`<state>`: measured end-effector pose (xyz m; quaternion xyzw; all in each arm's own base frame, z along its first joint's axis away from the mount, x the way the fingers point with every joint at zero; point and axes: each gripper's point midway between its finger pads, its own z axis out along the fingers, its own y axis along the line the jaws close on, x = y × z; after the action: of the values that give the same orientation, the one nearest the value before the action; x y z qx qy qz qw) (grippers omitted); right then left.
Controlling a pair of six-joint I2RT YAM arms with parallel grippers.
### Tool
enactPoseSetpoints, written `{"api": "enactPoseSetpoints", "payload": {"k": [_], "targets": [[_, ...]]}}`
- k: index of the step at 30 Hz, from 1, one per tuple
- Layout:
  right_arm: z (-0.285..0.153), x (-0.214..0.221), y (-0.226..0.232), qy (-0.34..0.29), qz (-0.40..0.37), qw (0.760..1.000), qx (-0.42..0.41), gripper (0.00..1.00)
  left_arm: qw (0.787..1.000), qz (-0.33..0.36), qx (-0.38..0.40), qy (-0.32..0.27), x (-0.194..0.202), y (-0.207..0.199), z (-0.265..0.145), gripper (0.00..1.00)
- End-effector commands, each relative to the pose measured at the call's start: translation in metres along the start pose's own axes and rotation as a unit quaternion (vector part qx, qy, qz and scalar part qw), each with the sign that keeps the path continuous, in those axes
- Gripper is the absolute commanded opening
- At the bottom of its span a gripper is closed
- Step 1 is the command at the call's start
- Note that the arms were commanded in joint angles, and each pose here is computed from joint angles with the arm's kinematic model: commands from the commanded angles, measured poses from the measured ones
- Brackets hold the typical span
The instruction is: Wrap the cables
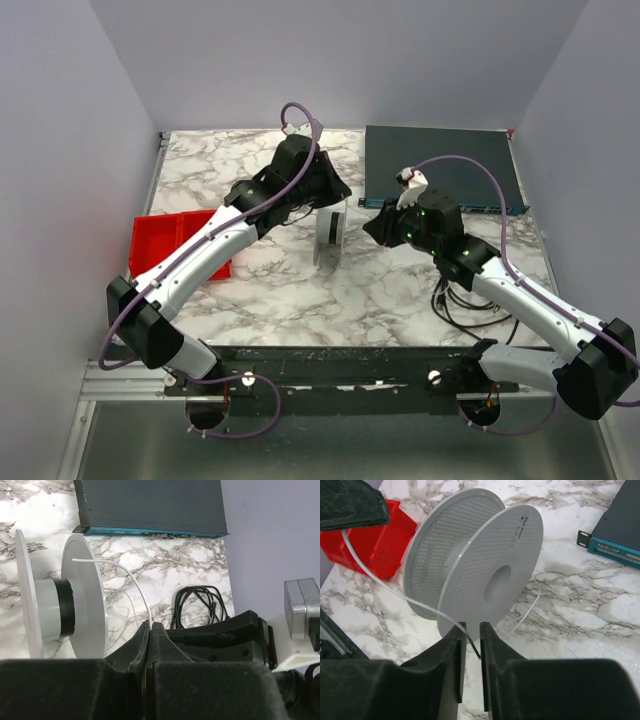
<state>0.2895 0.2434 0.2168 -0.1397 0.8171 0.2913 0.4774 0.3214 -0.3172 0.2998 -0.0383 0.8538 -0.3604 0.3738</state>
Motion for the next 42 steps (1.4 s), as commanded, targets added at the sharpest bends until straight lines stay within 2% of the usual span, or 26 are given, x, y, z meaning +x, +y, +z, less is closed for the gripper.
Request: {"api": "enactPoseSetpoints", "payload": {"k": [1, 3, 6, 7, 12, 15, 23, 27, 32, 42], "targets": [[-0.003, -0.021, -0.001, -0.035, 0.008, 0.999, 0.021, 0.16, 0.999, -0.01, 0.026, -0.024, -0.011, -0.009, -0.016, 0.0], [-0.007, -0.032, 0.001, -0.038, 0.015, 0.999, 0.027, 0.01, 0.999, -0.01, 0.029, -0.022, -0.007, -0.007, -0.016, 0.0], [-0.011, -0.05, 0.008, -0.027, 0.016, 0.999, 0.032, 0.01, 0.999, -0.007, 0.037, -0.019, 0.0, -0.003, -0.017, 0.01], [-0.011, -0.05, 0.011, -0.013, 0.013, 0.999, 0.028, 0.01, 0.999, -0.004, 0.038, -0.021, 0.002, -0.001, -0.017, 0.05], [-0.011, -0.04, 0.033, 0.077, 0.003, 0.997, -0.018, 0.01, 0.998, 0.022, 0.047, -0.041, 0.007, 0.009, -0.028, 0.44], [-0.013, -0.032, 0.043, 0.118, 0.005, 0.992, -0.044, 0.01, 0.997, 0.041, 0.047, -0.049, 0.006, 0.012, -0.035, 0.53], [-0.003, -0.024, 0.048, 0.167, 0.031, 0.985, -0.046, 0.01, 0.995, 0.065, 0.016, -0.076, 0.005, 0.032, -0.057, 0.55], [0.011, -0.024, 0.043, 0.168, 0.054, 0.984, -0.025, 0.01, 0.991, 0.072, -0.023, -0.106, 0.002, 0.055, -0.065, 0.55], [0.02, -0.025, 0.041, 0.167, 0.057, 0.984, -0.019, 0.01, 0.989, 0.087, -0.036, -0.115, 0.006, 0.069, -0.069, 0.55], [-0.019, -0.061, 0.087, 0.126, 0.042, 0.983, -0.13, 0.0, 0.986, 0.088, -0.045, -0.132, 0.001, 0.078, -0.069, 0.57]]}}
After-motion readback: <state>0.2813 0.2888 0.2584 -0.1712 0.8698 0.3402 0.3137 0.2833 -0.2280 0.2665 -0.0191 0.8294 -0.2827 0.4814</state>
